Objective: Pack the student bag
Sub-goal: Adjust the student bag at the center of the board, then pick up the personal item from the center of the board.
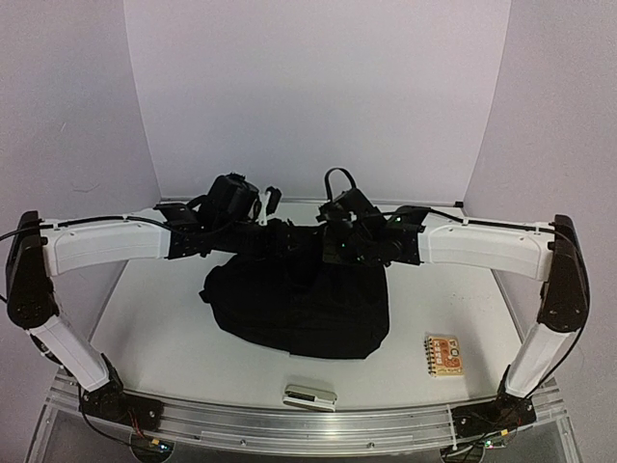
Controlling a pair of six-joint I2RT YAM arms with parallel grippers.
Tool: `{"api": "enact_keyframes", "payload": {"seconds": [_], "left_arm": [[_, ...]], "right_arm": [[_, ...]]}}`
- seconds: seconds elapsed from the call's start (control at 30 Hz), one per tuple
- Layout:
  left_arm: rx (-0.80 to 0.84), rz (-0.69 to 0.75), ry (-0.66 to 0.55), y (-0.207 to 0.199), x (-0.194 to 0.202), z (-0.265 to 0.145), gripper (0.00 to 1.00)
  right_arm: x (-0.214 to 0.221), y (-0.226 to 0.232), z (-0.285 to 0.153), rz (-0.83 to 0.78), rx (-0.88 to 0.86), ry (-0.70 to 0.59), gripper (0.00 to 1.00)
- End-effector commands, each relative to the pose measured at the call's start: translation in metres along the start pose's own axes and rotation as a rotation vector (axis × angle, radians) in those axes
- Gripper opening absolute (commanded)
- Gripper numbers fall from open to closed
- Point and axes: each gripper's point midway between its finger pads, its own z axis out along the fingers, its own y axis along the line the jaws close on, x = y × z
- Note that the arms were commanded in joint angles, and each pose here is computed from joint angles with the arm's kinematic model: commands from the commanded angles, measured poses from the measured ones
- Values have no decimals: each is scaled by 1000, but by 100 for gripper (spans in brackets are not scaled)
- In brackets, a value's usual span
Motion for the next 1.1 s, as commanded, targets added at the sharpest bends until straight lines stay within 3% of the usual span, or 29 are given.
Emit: {"api": "enact_keyframes", "payload": {"seconds": [0.0,0.03,0.07,0.23,0.37,0.47,0.63,0.83,1.07], "left_arm": [[40,-2,35,0,7,17,36],[48,1,36,0,9,17,38],[62,5,21,-2,8,13,41],[17,-1,-44,13,6,-21,61],[-47,-57,-45,38,10,-46,71],[-59,-95,-50,49,13,-62,81],[-69,-106,-59,53,16,-78,92],[-72,-125,-72,53,13,-86,96],[-63,-135,-69,51,15,-90,98]], "right_arm": [[-28,6,-17,41,-45,-69,0],[-28,8,-18,37,-58,-65,1],[-30,10,-21,23,-74,-65,8],[-29,28,-58,-105,-282,-62,59],[2,39,-106,-284,-509,-26,82],[43,41,-129,-371,-636,57,88],[122,50,-140,-493,-707,211,90],[205,48,-108,-703,-600,320,89],[254,41,-83,-857,-543,390,89]]}}
